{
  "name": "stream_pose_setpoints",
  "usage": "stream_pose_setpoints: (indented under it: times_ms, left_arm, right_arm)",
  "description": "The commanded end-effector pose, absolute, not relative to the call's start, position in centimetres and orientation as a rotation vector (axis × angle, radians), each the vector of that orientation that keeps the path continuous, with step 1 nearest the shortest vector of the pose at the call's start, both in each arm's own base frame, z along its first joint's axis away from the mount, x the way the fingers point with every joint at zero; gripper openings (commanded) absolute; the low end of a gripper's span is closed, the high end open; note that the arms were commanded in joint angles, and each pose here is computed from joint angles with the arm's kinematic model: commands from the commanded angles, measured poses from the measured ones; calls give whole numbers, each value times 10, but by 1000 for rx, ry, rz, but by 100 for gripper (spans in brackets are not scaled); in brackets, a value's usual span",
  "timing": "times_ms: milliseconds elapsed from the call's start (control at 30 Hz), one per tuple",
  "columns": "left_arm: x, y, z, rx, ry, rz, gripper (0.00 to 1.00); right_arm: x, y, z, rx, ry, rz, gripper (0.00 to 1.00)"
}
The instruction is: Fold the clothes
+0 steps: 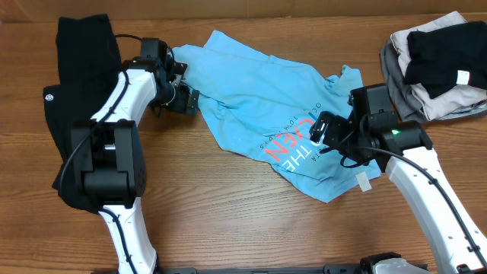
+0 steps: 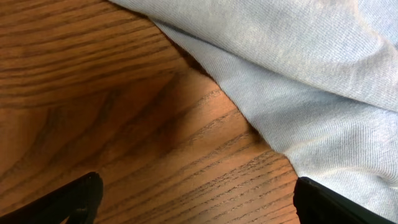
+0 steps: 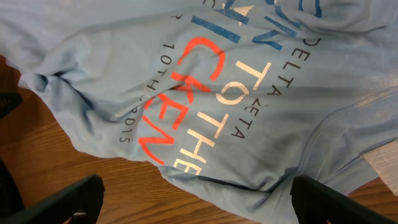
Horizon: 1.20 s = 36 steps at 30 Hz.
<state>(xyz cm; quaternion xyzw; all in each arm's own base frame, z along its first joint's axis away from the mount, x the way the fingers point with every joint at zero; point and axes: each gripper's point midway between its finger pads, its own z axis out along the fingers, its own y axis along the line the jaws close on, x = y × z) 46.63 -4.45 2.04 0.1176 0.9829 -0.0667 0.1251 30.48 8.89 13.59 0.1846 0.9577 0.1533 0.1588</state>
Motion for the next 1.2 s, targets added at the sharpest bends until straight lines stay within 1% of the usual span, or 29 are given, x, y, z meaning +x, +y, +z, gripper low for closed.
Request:
stream_pose_setpoints:
  times_ms: [0,233,333,467,567,600,667,733,800,867,933,1033,1100,1167]
  left_arm:
    - [466,-43,14,378,2869,-183,99]
    - [471,-43,15,377,2846,-179,95]
    - [481,-44,16,376,2809,-171,95]
    - [496,-45,20,375,2745,-162,91]
    - [507,-50,21,378,2695,-182,85]
    - [510,-53,22,384,2680,-198,82]
    - [514,-60,18,398,2662,-217,73]
    - [517,-68,16,415,2645,-237,61]
    - [520,-77,9,438,2634,-250,47]
    - [519,-88,0,464,2635,-260,36]
    - [518,-99,-10,494,2640,-269,32]
    - [514,-117,-24,541,2645,-276,28]
    - [514,-124,-25,557,2639,-274,25]
    - [516,-129,-22,551,2628,-277,24]
  right_arm:
    - [302,86,127,543,2746,407,100]
    - [303,85,117,553,2774,385,100]
    - [304,85,113,557,2786,379,100]
    - [305,86,113,556,2784,380,100]
    - [306,86,113,555,2779,380,100]
    - [306,85,113,555,2778,376,100]
    - [306,85,113,556,2777,372,100]
    - [306,85,113,556,2776,372,100]
    - [307,85,113,555,2775,373,100]
    - [307,85,113,555,2773,374,100]
    - [308,85,113,554,2770,376,100]
    - [309,85,114,553,2766,378,100]
    - [309,85,114,552,2763,379,100]
    - [310,85,114,552,2762,379,100]
